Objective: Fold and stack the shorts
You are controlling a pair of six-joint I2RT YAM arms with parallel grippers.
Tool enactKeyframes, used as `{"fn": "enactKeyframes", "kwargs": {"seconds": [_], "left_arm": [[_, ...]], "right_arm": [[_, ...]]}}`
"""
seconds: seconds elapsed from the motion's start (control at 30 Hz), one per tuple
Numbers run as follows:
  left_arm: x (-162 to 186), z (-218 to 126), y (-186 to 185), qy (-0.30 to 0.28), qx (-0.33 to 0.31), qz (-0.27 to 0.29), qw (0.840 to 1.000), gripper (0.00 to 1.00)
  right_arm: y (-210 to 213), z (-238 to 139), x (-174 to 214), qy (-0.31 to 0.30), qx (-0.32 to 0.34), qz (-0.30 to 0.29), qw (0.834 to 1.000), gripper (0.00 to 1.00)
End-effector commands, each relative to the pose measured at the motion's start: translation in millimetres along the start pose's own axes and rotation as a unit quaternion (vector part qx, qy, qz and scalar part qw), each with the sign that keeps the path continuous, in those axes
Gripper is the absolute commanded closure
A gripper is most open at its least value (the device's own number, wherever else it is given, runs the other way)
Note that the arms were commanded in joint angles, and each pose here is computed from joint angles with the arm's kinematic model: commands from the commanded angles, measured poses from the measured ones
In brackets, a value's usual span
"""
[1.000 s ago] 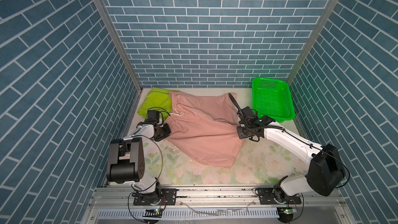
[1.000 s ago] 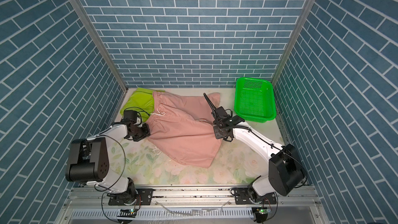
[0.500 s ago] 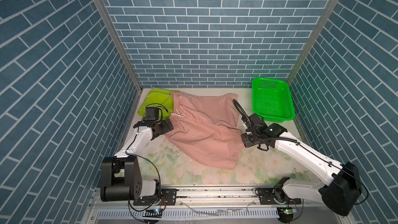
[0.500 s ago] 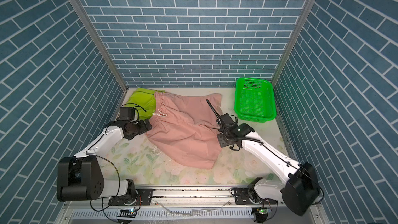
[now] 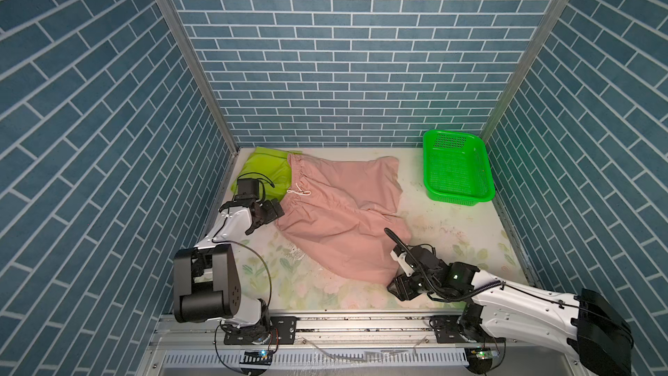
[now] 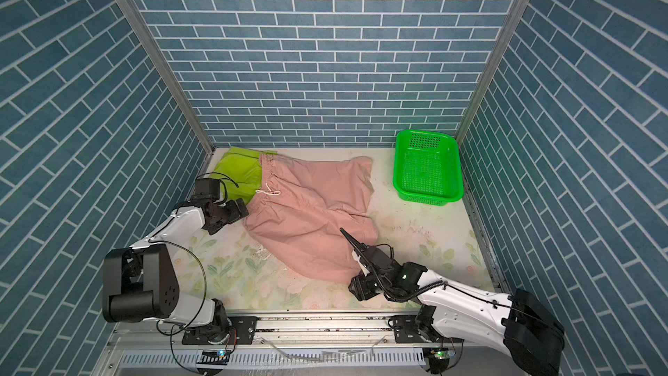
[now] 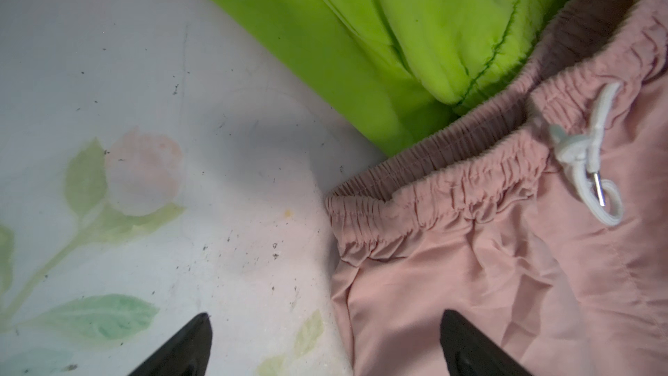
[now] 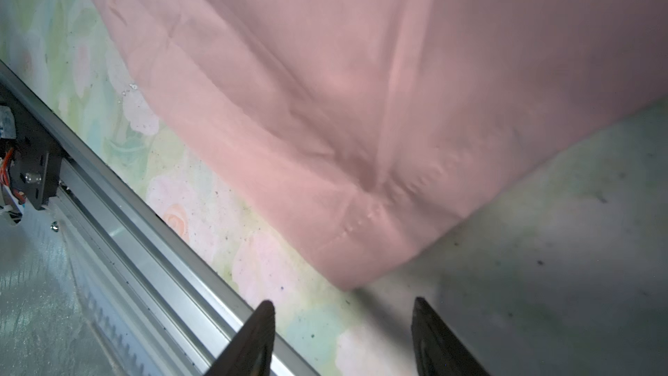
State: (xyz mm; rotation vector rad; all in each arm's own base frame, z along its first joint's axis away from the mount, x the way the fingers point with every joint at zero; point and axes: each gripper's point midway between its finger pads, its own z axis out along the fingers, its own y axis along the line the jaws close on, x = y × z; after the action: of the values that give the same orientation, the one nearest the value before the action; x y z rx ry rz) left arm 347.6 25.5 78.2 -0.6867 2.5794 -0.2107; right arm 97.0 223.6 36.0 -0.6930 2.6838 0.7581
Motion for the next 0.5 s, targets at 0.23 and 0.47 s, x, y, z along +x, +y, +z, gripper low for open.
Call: {"fn": "enactKeyframes", "kwargs": {"seconds": [0.23, 0.47], "left_arm": [[-1.3, 10.4, -6.0, 0.015, 0.016, 0.014, 1.000, 0.00], [-5.8, 6.6, -3.4, 0.011, 0.003, 0.023, 1.000, 0.00]], "right_arm": [[6.9, 21.7, -34.5, -0.062, 0.034, -0.055, 0.996, 0.38], [20.6, 9.6, -44.1, -0.053, 0.028, -0.053, 0.997, 0.94]]}}
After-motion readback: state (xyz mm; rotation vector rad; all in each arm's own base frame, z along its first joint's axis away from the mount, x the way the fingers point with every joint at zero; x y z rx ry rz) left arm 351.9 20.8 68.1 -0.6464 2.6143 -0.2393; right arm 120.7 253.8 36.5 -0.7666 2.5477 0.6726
